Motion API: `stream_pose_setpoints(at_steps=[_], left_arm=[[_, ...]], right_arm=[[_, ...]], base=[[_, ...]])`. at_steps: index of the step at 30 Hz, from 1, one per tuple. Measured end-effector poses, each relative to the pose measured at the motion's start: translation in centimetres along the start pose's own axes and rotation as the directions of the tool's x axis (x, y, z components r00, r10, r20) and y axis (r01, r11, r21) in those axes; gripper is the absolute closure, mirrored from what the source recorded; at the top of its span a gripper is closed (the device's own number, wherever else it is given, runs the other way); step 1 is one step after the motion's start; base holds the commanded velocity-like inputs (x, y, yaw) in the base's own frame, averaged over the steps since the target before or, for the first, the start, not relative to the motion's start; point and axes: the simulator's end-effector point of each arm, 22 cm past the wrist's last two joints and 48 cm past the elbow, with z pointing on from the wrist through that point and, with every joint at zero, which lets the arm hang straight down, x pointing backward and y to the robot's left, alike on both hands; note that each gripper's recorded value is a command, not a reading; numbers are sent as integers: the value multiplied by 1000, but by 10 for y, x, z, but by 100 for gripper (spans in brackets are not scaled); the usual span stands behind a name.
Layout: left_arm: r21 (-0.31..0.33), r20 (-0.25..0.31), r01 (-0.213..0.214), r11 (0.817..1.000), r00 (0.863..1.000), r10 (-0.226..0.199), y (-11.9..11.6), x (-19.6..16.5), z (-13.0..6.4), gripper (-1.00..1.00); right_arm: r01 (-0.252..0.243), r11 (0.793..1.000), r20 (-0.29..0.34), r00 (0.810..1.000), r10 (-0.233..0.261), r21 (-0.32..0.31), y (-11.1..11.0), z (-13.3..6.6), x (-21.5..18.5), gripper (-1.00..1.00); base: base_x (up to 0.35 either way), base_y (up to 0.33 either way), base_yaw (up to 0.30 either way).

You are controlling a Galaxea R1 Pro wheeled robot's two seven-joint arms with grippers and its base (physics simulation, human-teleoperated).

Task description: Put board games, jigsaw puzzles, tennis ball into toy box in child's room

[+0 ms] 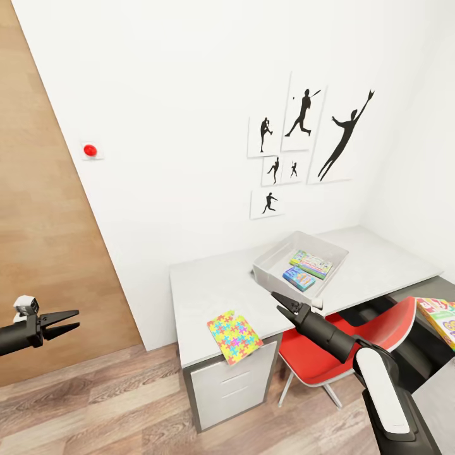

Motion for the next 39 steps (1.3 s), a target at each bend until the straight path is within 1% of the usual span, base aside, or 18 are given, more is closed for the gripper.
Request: stream_pose_setpoints(at_steps=[10,15,19,23,26,31,39], left_arm=[[2,0,2,1000,1000,-2,6,0,5,-100],[8,-1,8,1000,1000,-8,10,2,10,-100],[11,-2,12,1000,1000,-12,12,3,14,-100],[26,-4,23,999,1000,-23,14,8,23,-100],[39,-12,34,999,999,-33,15,13,32,-100],[50,-23,40,998,999,-39,17,18,41,-100],[58,-20,32,998,999,-30,18,18,44,-100]], right_arm=[[0,1000,2,1000,0,-8,-5,3,-1,-100],[5,1000,4,1000,-5,-13,-7,4,-2,-100],[22,998,10,1000,-22,-51,3,3,-4,-100],[25,992,10,1000,-24,-120,16,-3,0,-100],[33,984,12,999,-31,-177,26,-8,1,-100],[46,979,13,999,-44,-196,26,-12,-1,-100],[57,977,19,998,-54,-207,25,-13,-2,-100]], base=[[0,0,0],[0,0,0],[0,0,0],[0,0,0],[0,0,0],[0,0,0],[-14,0,0]])
